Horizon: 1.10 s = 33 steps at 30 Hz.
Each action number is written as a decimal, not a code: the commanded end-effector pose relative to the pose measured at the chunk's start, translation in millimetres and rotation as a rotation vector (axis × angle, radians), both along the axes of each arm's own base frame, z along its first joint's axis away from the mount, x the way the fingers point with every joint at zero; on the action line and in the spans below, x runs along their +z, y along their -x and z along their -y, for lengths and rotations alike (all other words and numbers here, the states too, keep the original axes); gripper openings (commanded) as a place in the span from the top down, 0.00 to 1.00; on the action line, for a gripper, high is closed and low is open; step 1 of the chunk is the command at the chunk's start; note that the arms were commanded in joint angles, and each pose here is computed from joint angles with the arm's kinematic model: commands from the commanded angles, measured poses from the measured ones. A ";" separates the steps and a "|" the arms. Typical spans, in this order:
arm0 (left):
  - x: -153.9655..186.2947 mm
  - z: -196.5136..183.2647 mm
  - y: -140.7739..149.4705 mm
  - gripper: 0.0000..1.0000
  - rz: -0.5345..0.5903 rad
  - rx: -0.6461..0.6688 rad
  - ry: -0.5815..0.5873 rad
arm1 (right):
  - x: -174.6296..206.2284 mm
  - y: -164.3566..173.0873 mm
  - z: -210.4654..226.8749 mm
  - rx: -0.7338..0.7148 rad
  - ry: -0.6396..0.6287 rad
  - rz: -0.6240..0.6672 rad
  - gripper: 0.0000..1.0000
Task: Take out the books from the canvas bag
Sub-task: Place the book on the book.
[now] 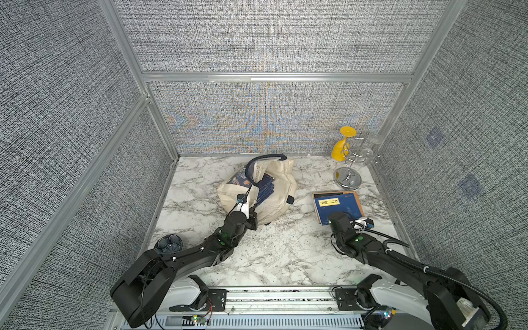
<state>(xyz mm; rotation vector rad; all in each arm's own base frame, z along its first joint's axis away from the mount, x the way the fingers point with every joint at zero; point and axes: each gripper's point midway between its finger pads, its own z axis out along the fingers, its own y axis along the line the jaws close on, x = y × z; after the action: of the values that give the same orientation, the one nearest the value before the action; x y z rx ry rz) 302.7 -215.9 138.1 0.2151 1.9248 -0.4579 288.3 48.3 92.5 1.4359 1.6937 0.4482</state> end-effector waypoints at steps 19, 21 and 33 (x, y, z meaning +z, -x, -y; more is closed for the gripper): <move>15.4 5.3 -1.9 1.00 0.035 -0.015 0.034 | 0.5 -19.8 -12.5 0.133 0.028 -0.014 0.34; 15.2 5.6 -2.0 1.00 0.034 -0.016 0.035 | 3.8 -24.3 -17.1 0.161 0.035 0.002 0.31; 17.5 5.0 -0.3 1.00 0.043 -0.023 0.029 | 2.8 -2.7 -25.0 0.268 0.028 -0.107 0.15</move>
<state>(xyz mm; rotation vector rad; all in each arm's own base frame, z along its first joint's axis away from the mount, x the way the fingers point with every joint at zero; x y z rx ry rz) 302.6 -215.5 143.9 0.2114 1.9147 -0.4623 300.6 71.0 100.7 1.2825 1.8913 0.5351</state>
